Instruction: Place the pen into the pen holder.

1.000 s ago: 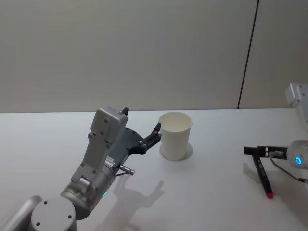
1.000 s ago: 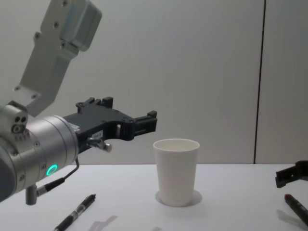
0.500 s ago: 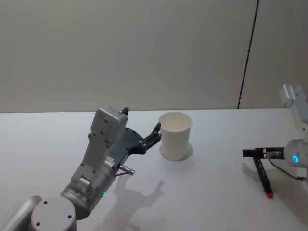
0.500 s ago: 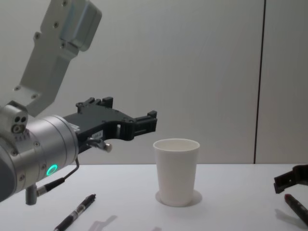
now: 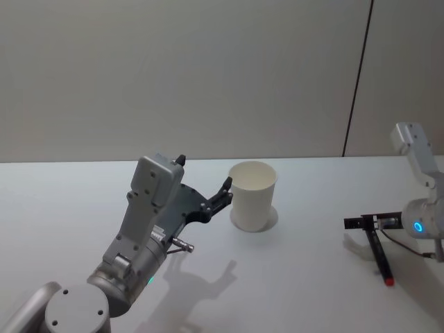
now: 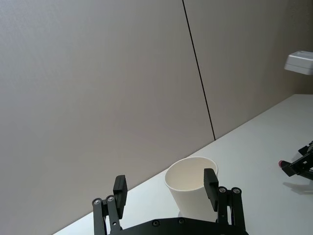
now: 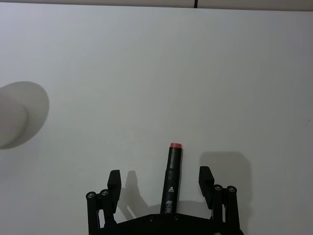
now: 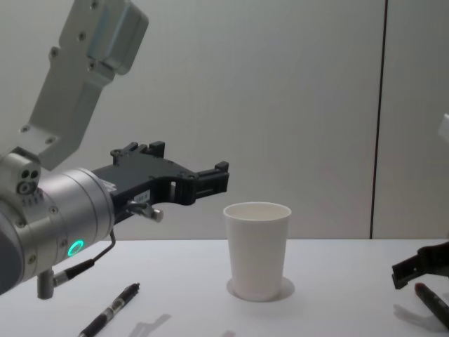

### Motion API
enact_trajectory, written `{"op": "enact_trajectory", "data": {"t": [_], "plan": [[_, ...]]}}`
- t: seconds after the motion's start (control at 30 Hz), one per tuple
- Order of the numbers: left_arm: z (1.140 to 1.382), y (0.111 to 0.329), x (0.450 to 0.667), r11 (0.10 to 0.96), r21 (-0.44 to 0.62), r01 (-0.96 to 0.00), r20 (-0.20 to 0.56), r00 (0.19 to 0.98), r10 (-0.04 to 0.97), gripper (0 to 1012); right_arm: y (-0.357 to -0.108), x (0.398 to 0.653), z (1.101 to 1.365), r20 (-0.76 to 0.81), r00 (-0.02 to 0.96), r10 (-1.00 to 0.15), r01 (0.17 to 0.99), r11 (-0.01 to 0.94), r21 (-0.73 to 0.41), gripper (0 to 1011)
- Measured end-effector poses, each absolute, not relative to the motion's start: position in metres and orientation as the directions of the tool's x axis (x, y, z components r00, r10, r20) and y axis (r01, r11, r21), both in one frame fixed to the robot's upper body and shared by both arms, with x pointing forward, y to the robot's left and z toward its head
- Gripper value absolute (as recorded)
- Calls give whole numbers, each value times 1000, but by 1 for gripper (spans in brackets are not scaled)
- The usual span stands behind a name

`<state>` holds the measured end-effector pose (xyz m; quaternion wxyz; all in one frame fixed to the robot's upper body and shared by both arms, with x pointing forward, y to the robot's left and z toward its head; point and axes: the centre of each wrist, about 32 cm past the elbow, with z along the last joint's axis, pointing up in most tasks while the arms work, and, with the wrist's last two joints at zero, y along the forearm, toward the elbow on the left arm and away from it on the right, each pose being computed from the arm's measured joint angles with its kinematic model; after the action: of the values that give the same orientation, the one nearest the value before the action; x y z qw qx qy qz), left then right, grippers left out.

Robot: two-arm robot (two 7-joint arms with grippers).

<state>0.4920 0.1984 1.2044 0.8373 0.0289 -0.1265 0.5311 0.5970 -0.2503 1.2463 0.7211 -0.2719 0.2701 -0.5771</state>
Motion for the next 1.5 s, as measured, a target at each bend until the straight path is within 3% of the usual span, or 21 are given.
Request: {"op": "enact_trajectory", "data": {"t": [1.13, 1.5], "plan": [[1204, 198, 492, 434, -86, -897, 242, 404, 882, 1003, -253, 612, 1239, -58, 189, -980, 661, 171, -731, 1002], [1204, 198, 492, 434, -86, -897, 242, 404, 882, 1003, -253, 615, 1235, -66, 190, -980, 652, 176, -738, 762]]}}
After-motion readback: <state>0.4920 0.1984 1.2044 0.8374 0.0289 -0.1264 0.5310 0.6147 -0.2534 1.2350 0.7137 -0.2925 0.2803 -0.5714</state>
